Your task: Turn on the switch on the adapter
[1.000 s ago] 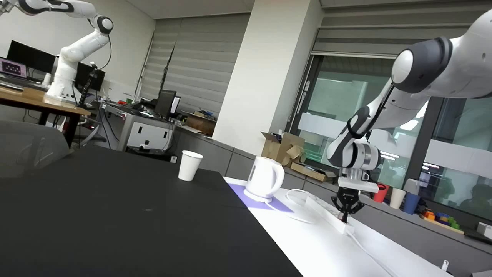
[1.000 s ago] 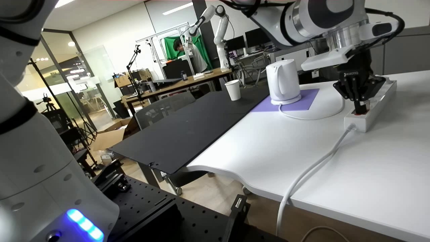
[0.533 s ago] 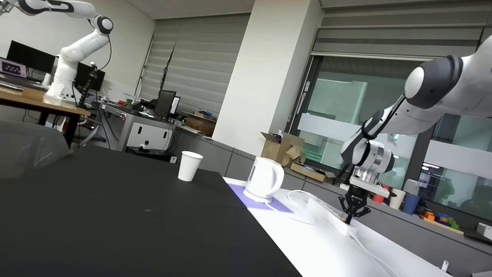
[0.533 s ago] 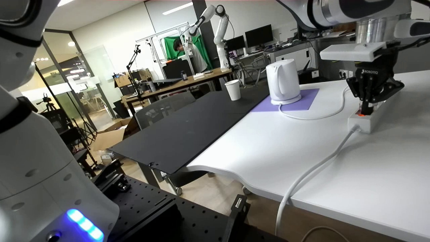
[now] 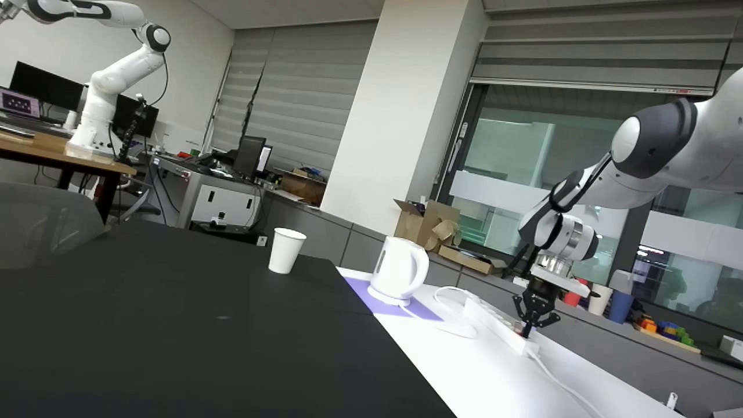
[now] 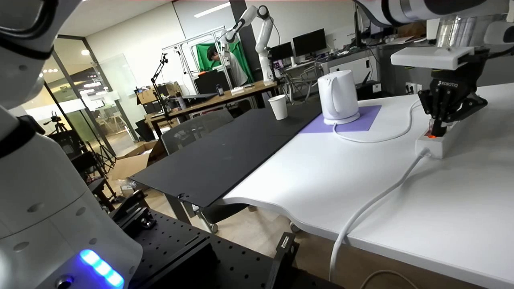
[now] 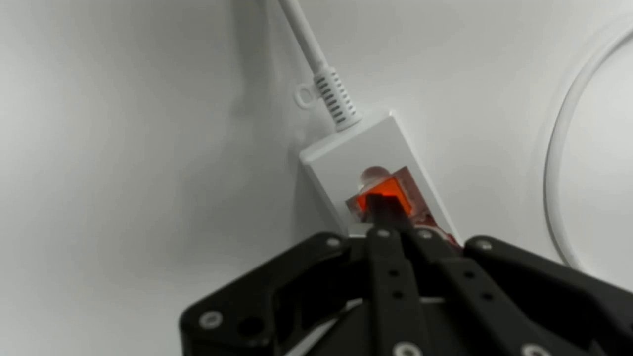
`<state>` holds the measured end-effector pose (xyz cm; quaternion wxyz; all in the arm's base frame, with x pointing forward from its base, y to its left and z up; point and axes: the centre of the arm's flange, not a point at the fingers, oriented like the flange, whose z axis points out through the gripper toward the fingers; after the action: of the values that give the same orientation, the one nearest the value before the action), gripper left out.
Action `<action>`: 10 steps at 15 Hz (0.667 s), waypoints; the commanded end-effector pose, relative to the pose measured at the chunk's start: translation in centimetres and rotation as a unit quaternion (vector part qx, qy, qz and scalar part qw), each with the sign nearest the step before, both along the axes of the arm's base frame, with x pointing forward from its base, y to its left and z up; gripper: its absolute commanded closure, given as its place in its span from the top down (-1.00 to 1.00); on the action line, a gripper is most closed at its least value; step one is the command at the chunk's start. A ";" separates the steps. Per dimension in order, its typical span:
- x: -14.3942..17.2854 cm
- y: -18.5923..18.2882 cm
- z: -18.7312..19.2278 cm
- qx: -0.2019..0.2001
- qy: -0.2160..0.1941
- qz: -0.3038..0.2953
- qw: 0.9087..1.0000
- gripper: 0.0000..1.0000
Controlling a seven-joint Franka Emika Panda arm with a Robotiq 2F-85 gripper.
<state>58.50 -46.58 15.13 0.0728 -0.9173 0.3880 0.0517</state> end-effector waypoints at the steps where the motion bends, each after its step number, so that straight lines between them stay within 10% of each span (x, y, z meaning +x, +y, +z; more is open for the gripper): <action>1: 1.3 2.6 2.6 -0.058 0.027 0.013 0.998 -1.00; 10: 3.6 11.2 10.3 -0.230 0.040 0.108 0.967 -1.00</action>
<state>64.08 -38.93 23.34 -0.1274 -0.9444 0.3021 0.0236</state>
